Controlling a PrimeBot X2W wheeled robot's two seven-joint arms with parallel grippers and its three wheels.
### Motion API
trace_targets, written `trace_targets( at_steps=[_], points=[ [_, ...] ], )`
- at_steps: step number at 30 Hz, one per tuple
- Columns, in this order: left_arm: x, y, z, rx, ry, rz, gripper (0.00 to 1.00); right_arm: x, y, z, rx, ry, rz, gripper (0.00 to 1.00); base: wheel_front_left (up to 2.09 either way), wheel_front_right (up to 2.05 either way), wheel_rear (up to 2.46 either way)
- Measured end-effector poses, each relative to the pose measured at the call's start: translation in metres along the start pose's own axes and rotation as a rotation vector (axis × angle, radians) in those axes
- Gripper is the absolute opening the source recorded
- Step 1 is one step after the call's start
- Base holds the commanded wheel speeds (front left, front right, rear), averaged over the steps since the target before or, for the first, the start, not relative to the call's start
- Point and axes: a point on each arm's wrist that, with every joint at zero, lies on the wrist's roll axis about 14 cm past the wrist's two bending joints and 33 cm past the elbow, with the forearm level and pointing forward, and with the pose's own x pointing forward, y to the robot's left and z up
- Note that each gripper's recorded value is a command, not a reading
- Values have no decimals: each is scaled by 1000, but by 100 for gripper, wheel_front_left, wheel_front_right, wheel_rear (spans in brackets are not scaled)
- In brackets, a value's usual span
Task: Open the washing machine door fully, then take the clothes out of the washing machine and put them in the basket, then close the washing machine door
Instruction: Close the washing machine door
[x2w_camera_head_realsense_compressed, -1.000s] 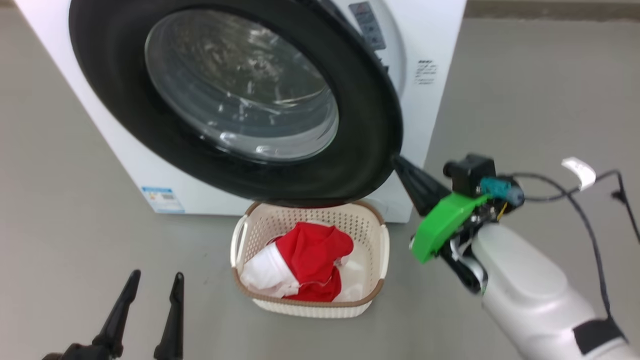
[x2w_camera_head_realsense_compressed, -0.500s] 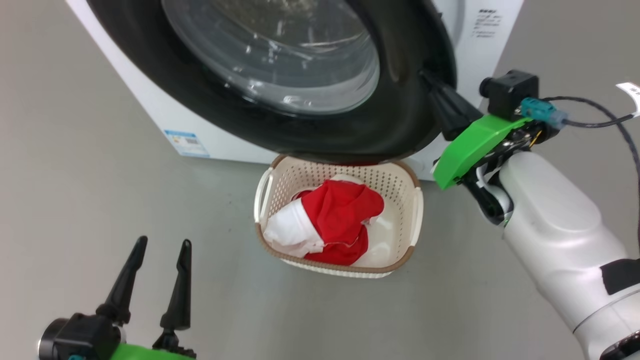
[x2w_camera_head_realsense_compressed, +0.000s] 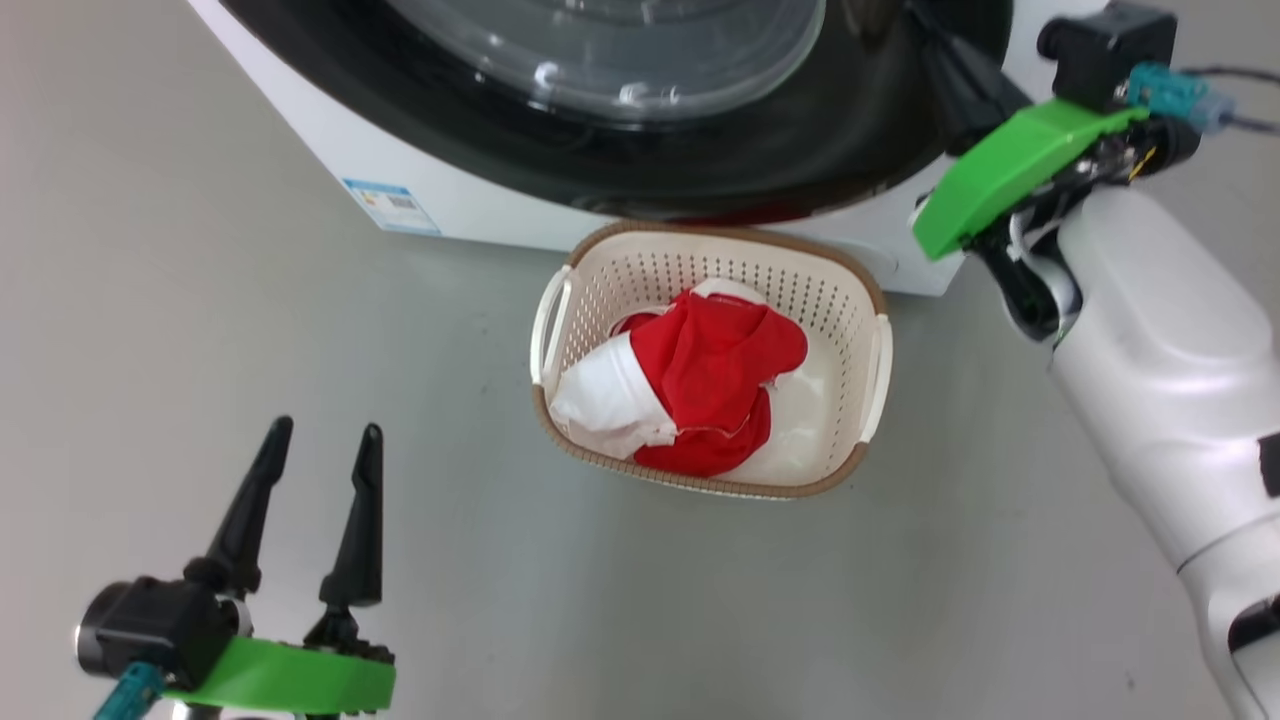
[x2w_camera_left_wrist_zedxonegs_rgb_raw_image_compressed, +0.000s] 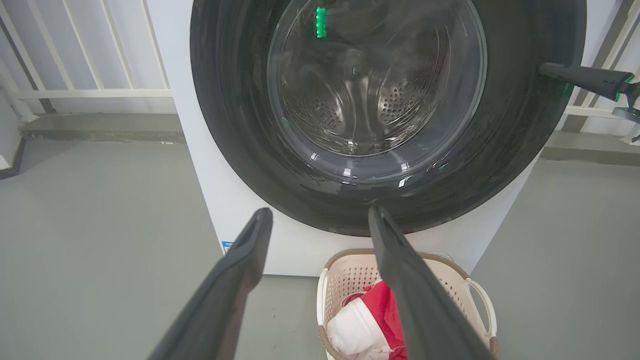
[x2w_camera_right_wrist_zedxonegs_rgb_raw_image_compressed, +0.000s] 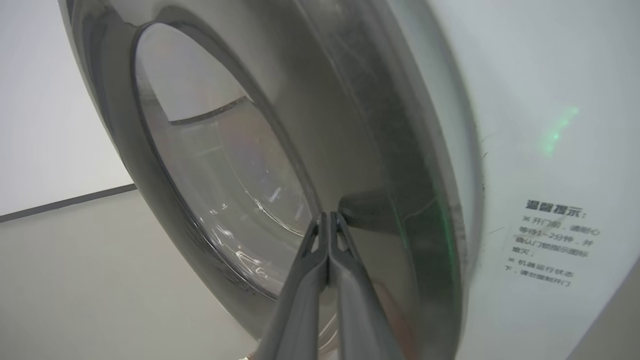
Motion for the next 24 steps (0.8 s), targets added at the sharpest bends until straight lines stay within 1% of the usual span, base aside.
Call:
trace_targets(
  at_steps=[7, 10, 16, 20, 21, 22, 23, 24],
  points=[
    [14, 3, -6, 20, 16, 2, 100, 20, -19, 4, 22, -27, -29, 0, 0, 0, 0],
    [15, 5, -11, 22, 28, 5, 100, 22, -18, 0, 27, -29, -33, 0, 0, 0, 0],
    [21, 1, -9, 17, 20, -7, 100, 20, -16, 7, 40, -55, -51, 0, 0, 0, 0],
    [23, -3, -7, 10, 11, -18, 100, 12, -21, 13, 27, -75, -71, 0, 0, 0, 0],
    [24, -4, -7, 9, 9, -20, 100, 9, -24, 14, 27, -78, -81, 17, 0, 0, 0],
    [25, -5, -7, 7, 7, -24, 100, 6, -26, 15, 25, -82, -87, 42, 0, 0, 0],
    [27, -7, -7, 4, 5, -30, 100, 3, -28, 15, 19, -84, -93, 76, 0, 0, 0],
    [28, -10, -7, 1, 4, -37, 100, -1, -30, 16, 15, -86, -102, 100, 0, 0, 0]
  ],
)
